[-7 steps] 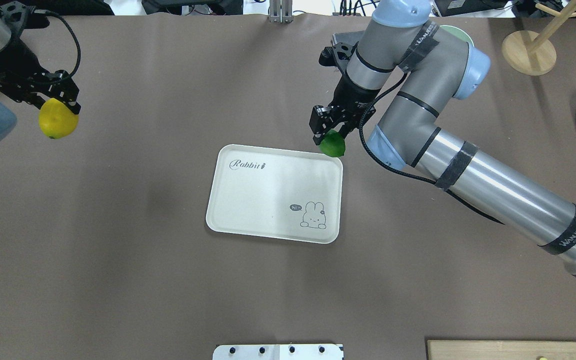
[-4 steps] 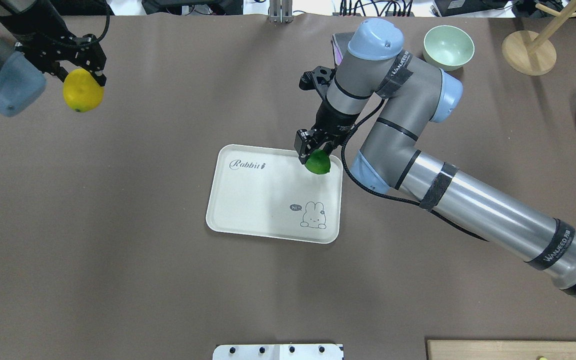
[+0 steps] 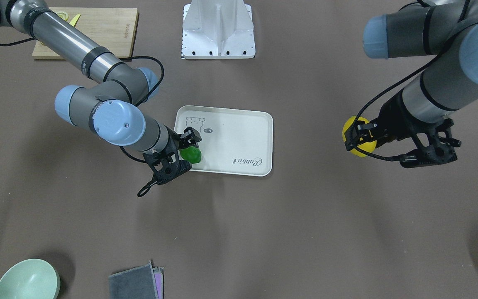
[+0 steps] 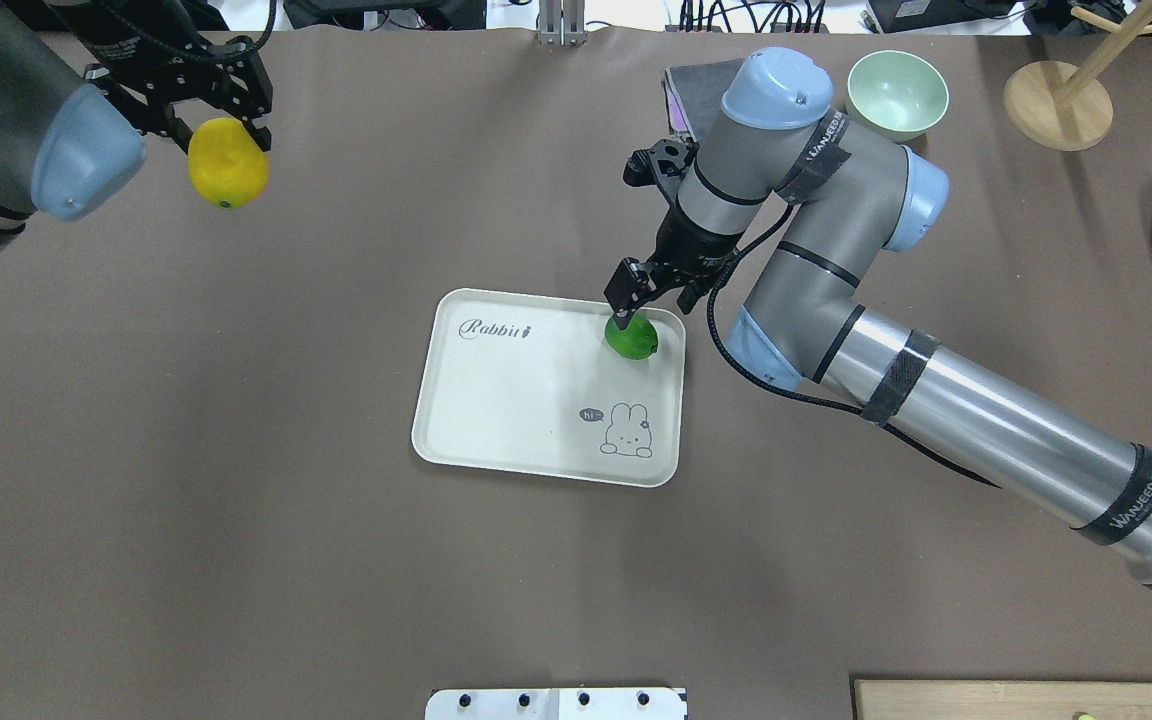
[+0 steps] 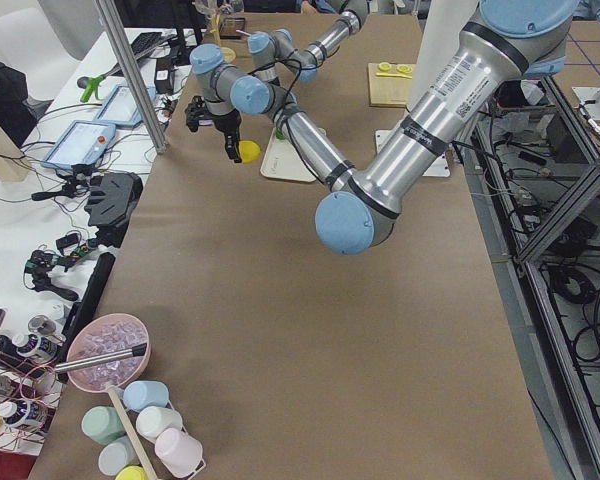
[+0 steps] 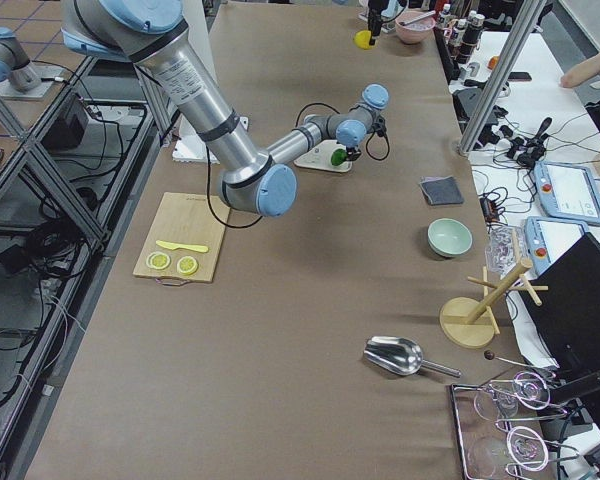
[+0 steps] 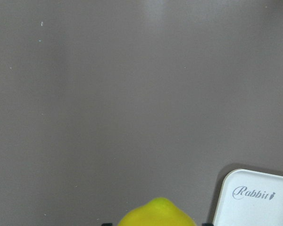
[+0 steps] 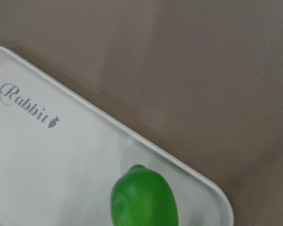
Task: Place all lemons on tray
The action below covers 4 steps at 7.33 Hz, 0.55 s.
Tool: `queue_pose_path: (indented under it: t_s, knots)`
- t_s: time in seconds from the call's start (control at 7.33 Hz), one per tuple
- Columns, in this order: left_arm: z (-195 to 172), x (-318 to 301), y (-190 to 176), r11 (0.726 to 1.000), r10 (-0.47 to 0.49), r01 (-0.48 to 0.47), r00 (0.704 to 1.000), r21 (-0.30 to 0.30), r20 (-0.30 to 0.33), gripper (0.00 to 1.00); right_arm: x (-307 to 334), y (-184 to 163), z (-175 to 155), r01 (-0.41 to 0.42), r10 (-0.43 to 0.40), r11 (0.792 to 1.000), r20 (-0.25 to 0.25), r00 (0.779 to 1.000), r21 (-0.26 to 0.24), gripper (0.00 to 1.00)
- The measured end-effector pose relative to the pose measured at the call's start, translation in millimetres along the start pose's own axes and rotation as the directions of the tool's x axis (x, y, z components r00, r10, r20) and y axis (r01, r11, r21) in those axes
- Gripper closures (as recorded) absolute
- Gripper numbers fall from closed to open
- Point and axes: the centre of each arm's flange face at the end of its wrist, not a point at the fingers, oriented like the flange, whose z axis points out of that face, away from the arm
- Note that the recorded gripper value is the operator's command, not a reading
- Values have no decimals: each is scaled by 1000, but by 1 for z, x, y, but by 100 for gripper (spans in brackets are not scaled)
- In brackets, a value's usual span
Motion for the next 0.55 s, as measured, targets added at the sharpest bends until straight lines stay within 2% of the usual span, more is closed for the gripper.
queue_pose_path:
  t_s: [0.27, 0.55]
  knots:
    - [22, 49, 21, 1000, -20, 20, 999, 7, 25, 100, 22, -7, -22, -8, 8, 1000, 6, 1000, 15, 0]
    - [48, 100, 44, 1000, -20, 19, 999, 19, 45, 100, 87, -9, -62, -73, 73, 997, 32, 997, 18, 0]
